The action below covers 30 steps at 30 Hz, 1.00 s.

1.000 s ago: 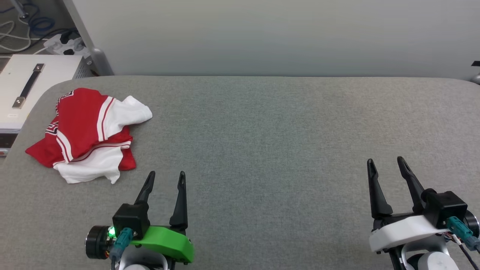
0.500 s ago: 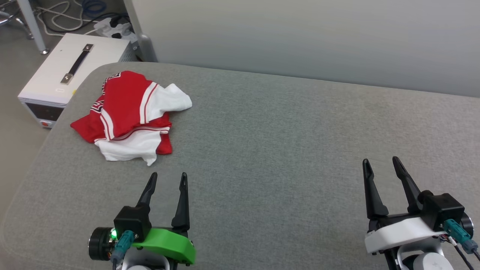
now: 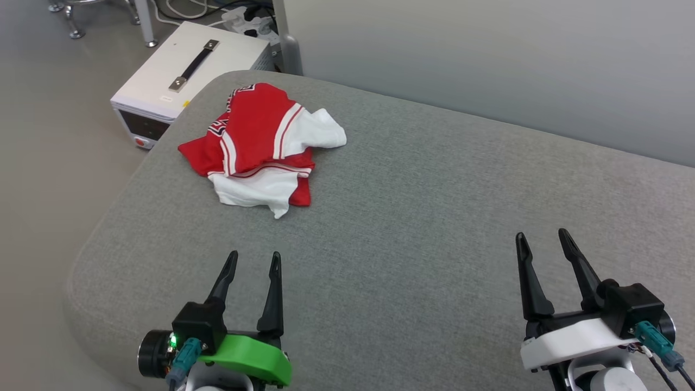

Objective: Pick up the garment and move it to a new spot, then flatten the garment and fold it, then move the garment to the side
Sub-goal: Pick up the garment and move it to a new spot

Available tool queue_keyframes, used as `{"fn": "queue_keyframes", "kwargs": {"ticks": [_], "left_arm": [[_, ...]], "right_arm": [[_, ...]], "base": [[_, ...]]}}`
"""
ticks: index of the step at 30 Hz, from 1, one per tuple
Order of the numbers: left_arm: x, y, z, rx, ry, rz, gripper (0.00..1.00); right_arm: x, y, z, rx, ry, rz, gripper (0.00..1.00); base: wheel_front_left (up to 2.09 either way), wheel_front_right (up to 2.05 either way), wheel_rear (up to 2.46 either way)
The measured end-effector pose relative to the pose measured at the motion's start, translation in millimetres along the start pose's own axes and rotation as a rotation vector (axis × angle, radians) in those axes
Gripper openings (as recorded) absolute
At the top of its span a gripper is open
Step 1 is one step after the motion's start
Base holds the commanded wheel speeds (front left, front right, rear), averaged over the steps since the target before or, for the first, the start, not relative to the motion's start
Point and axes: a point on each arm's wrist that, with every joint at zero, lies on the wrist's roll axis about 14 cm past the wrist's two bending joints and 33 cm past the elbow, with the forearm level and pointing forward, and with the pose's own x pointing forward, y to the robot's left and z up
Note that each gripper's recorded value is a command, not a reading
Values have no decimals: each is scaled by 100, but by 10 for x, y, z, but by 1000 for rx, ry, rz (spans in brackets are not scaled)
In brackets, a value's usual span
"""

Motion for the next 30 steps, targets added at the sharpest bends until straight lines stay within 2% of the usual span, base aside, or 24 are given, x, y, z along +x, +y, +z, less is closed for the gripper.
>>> {"fn": "queue_keyframes", "kwargs": {"ticks": [10, 21, 30], "left_arm": [[-124, 178, 40, 1, -13, 62, 100], [-43, 211, 31, -15, -9, 76, 100], [520, 218, -62, -1, 20, 17, 100]], "right_arm": [[123, 263, -68, 29, 7, 81, 100], [101, 205, -124, 35, 19, 65, 100], [249, 73, -232, 7, 15, 56, 100]], "base": [[0, 0, 0], [0, 0, 0], [0, 0, 0]]}}
